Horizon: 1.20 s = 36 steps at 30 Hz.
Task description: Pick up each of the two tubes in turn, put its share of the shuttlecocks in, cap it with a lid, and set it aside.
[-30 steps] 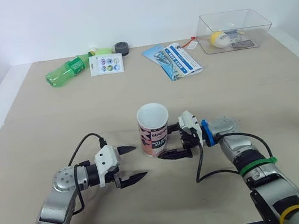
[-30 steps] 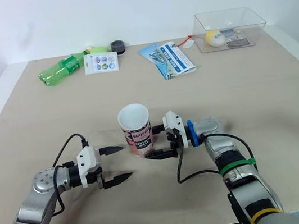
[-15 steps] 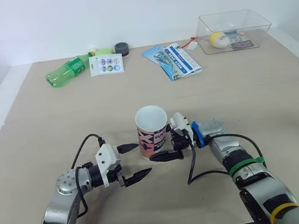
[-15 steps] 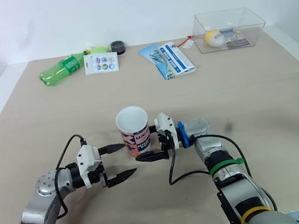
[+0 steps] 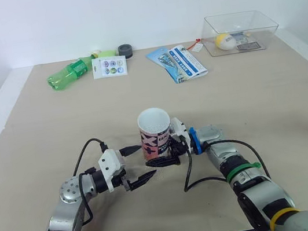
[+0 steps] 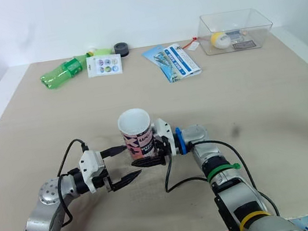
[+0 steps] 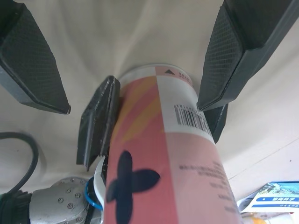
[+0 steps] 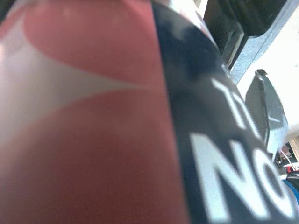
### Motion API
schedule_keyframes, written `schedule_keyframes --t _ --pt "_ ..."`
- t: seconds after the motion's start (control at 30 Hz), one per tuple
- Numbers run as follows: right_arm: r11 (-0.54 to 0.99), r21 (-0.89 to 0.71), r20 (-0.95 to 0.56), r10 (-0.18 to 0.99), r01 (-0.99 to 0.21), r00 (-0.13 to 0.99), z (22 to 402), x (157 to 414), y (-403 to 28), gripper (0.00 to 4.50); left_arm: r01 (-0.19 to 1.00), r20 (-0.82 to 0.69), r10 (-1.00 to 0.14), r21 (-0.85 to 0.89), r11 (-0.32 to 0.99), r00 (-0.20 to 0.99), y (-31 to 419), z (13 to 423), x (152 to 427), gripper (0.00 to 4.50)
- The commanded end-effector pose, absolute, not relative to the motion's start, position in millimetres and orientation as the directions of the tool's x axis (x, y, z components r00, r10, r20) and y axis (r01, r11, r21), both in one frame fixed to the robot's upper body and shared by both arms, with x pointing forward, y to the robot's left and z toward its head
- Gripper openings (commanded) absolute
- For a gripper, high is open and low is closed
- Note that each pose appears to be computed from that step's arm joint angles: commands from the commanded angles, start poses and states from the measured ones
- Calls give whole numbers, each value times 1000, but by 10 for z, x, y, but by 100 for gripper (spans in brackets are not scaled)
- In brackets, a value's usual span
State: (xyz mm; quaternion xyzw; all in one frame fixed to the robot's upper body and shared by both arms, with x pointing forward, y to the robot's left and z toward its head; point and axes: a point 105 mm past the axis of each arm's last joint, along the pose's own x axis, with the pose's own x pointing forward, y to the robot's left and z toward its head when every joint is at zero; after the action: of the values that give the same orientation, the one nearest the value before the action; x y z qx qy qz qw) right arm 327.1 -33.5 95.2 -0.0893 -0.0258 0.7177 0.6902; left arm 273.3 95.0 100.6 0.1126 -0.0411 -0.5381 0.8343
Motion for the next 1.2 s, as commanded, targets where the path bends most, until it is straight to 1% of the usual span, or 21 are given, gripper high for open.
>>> schedule_keyframes --t 0.03,0.27,0.37,0.43,0.47,0.57,0.6,0.63,0.7,0.77,0.83,0.87,0.93,1.1,1.2 --pt "-41 -197 -95 995 -980 -23 1012 3298 -343 341 868 -34 -900 279 410 435 1010 1083 2761 450" --pt "-35 -214 -97 995 -976 -15 1036 3295 -390 341 863 -30 -899 299 408 436 1043 1106 2778 450" --pt "3 -224 -62 998 -975 17 1115 3320 -431 341 866 -21 -906 304 396 422 987 1115 2771 450" --pt "74 -238 -14 997 -968 79 1229 3361 -524 341 873 -10 -916 305 379 401 926 1133 2750 450" --pt "129 -239 20 992 -962 128 1298 3391 -597 341 877 -7 -920 306 371 391 900 1142 2741 450" --pt "361 -222 147 931 -906 335 1536 3502 -936 341 886 0 -929 299 354 371 860 1158 2732 450" --pt "491 -206 201 868 -846 454 1631 3558 -1163 341 894 0 -935 292 339 355 840 1161 2722 450" --pt "623 -189 247 778 -759 577 1710 3609 -1424 341 902 -2 -942 287 322 336 817 1164 2712 450" --pt "828 -136 296 557 -543 776 1775 3662 -1960 341 917 -1 -954 276 289 301 765 1178 2698 450" --pt "944 -91 288 331 -318 899 1714 3634 -2454 341 931 -7 -966 270 247 259 702 1184 2678 450" --pt "988 -83 270 150 -132 951 1649 3568 -2824 341 940 -14 -975 270 211 223 649 1186 2659 450" --pt "998 -57 267 26 -11 963 1623 3504 -3069 341 943 -15 -979 271 192 204 613 1198 2658 450" --pt "988 -30 248 -140 152 959 1563 3385 -3407 341 946 -16 -983 276 169 181 568 1221 2678 450" --pt "939 -3 171 -339 344 925 1344 3223 -3800 341 946 -27 -989 296 133 148 523 1248 2720 450" --pt "934 29 135 -355 355 925 1234 3214 -3837 341 946 -26 -990 299 122 136 499 1272 2750 450"
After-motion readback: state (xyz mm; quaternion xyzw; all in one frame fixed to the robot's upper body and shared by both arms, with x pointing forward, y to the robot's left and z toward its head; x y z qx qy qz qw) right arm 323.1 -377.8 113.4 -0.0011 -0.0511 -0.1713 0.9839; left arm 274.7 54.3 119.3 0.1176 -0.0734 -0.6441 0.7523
